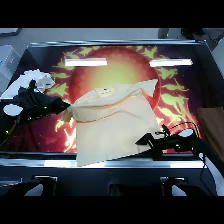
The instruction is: Fold the clothes and pants, and hang the long-sleeved shirts on hangers.
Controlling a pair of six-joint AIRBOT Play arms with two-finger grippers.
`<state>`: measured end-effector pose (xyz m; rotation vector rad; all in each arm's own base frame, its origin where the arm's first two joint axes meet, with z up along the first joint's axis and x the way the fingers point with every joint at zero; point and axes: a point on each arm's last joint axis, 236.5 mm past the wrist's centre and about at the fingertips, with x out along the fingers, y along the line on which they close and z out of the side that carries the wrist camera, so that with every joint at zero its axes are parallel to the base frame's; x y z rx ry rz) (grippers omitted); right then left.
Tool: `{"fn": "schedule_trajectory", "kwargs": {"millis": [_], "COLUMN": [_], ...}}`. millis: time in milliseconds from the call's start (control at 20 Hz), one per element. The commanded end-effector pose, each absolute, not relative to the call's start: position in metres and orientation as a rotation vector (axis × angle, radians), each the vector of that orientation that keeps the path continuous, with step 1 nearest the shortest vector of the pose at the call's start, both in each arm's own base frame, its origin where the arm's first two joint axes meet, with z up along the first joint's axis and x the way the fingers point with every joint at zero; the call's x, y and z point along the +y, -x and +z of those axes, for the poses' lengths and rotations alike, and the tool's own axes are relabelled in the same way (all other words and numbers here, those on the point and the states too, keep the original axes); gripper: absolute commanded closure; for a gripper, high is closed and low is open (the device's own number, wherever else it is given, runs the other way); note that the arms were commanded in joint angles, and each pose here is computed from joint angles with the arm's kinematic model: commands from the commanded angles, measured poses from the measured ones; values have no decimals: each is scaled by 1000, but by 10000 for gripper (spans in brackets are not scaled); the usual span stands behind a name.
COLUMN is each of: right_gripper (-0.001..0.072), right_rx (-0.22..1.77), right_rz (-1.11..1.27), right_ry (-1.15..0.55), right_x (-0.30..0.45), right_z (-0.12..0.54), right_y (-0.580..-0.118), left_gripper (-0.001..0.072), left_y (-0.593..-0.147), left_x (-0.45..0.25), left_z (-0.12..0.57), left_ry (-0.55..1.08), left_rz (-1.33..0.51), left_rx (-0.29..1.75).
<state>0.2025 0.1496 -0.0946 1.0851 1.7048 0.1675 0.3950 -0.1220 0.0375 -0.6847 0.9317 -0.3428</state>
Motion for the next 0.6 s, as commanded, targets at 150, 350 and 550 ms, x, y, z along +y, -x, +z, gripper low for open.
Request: {"fn": "schedule_trajectory", "kwargs": {"millis": [150, 350, 550], "right_gripper": [142, 672, 672], "right_rx": [1686, 1565, 1289], "right_rz": [98, 83, -22], "right_ry": [-1132, -1113, -829], "right_x": [147, 136, 71], "right_z": [-113, -107, -56], "right_y": [-211, -248, -354], "left_gripper": [688, 688, 688], "left_y": [-398, -399, -398], "left_x": [-119, -119, -117], "left_z": [38, 38, 35], "left_ry": [685, 685, 666], "left_rz": [-330, -330, -326], "left_rx": [917, 917, 923]}}
